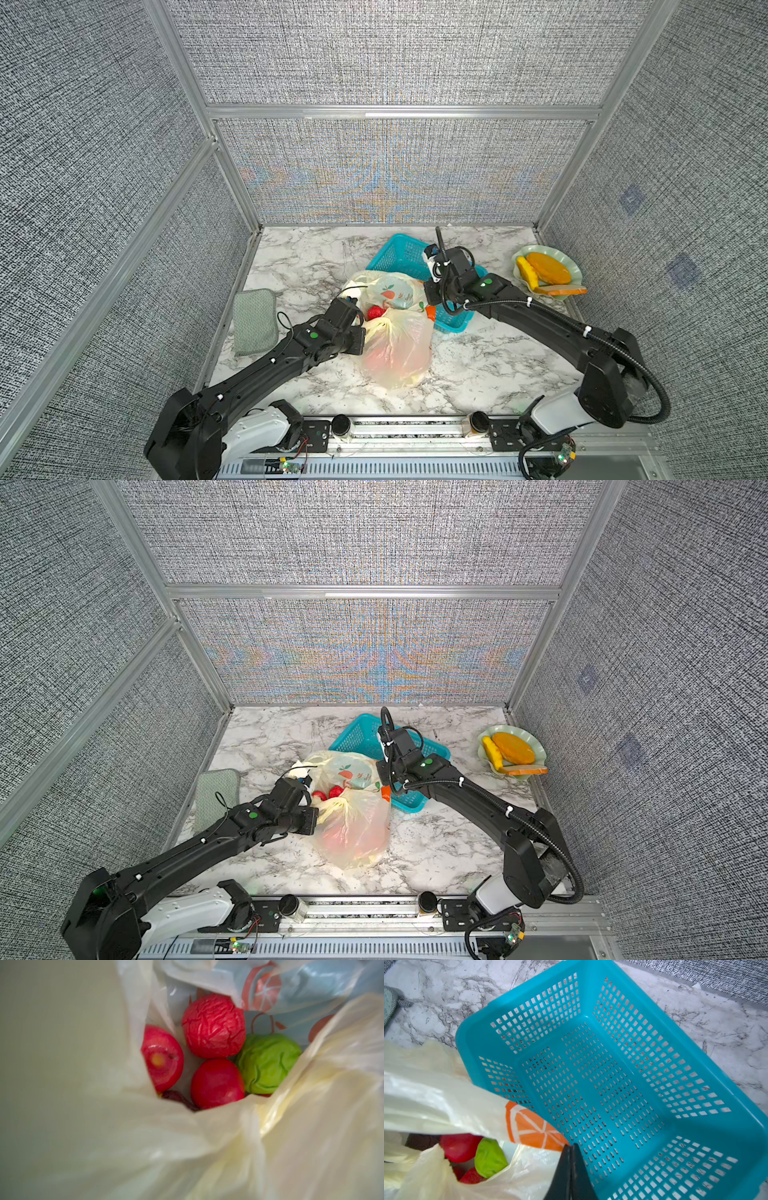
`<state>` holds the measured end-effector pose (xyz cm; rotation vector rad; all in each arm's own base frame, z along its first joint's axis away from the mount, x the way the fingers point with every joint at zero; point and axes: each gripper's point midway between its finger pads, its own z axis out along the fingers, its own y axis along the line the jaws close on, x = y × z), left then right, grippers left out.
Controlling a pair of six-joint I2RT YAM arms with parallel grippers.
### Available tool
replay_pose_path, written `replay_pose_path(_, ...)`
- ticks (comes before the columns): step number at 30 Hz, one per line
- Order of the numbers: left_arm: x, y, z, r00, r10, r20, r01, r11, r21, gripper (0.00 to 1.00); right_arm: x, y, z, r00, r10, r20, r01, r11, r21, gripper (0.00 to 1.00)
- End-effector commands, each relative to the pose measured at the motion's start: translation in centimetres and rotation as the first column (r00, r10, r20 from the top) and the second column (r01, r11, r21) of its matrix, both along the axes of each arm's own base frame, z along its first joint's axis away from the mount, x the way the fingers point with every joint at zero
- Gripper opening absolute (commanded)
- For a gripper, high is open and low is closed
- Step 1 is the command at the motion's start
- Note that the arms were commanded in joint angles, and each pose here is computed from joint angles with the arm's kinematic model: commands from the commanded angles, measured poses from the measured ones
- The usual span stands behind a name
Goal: Untie the knot of a plastic bag & take out the apple
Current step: Adjust the plastic bag at the center of the board.
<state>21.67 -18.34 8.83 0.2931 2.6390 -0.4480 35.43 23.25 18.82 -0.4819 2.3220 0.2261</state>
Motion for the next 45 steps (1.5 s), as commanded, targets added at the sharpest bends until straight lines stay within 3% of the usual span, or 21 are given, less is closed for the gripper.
replay_pose_path(1,0.9,0.1,0.1,1.000,0.012,0.026,-0.012,1.000,-0.001,0.00,0.4,-0.7,1.0,1.000,0.004,0.009,-0.004,1.000,0.020,0.01)
replay_pose_path(2,1.1,0.1,0.3,0.999,0.015,0.034,-0.015,1.000,-0.007,0.00,0.3,-0.5,1.3,1.000,0.021,0.011,-0.021,0.999,0.027,0.05)
replay_pose_path(5,1.8,-0.5,1.7,0.997,0.013,0.070,-0.009,0.998,-0.055,0.00,-1.9,2.5,2.9,0.981,0.193,0.001,-0.191,0.970,0.150,0.38)
replay_pose_path(6,1.9,-0.8,2.4,0.996,0.008,0.086,-0.001,0.997,-0.078,0.00,-3.0,3.7,3.9,0.967,0.253,0.013,-0.251,0.948,0.198,0.43)
replay_pose_path(9,2.2,-2.0,4.6,0.993,-0.018,0.119,0.036,0.989,-0.146,0.00,-5.9,6.1,6.0,0.934,0.354,0.058,-0.357,0.901,0.245,0.48)
replay_pose_path(15,1.1,-5.7,9.2,0.971,-0.168,0.170,0.215,0.924,-0.316,0.00,-8.6,8.8,6.7,0.900,0.429,0.083,-0.435,0.863,0.257,0.45)
replay_pose_path(21,2.4,-6.7,13.6,0.930,-0.152,0.335,0.279,0.885,-0.372,0.00,-6.1,10.9,3.4,0.940,0.340,0.026,-0.339,0.924,0.179,0.34)
replay_pose_path(26,3.2,-7.8,15.5,0.912,-0.143,0.384,0.307,0.860,-0.409,0.00,-4.6,12.1,0.1,0.958,0.285,-0.039,-0.275,0.948,0.157,0.25)
replay_pose_path(34,6.9,-7.3,13.0,0.927,-0.095,0.363,0.209,0.935,-0.288,0.00,-10.3,10.0,-3.4,0.943,0.294,-0.157,-0.275,0.952,0.131,0.21)
replay_pose_path(39,8.7,-5.9,9.5,0.955,-0.044,0.294,0.107,0.974,-0.201,0.00,-12.4,7.7,-5.3,0.939,0.267,-0.216,-0.251,0.963,0.098,0.21)
replay_pose_path(45,9.9,-3.0,6.8,0.966,0.025,0.259,0.008,0.992,-0.125,0.00,-14.5,6.4,-9.0,0.904,0.250,-0.348,-0.256,0.966,0.028,0.21)
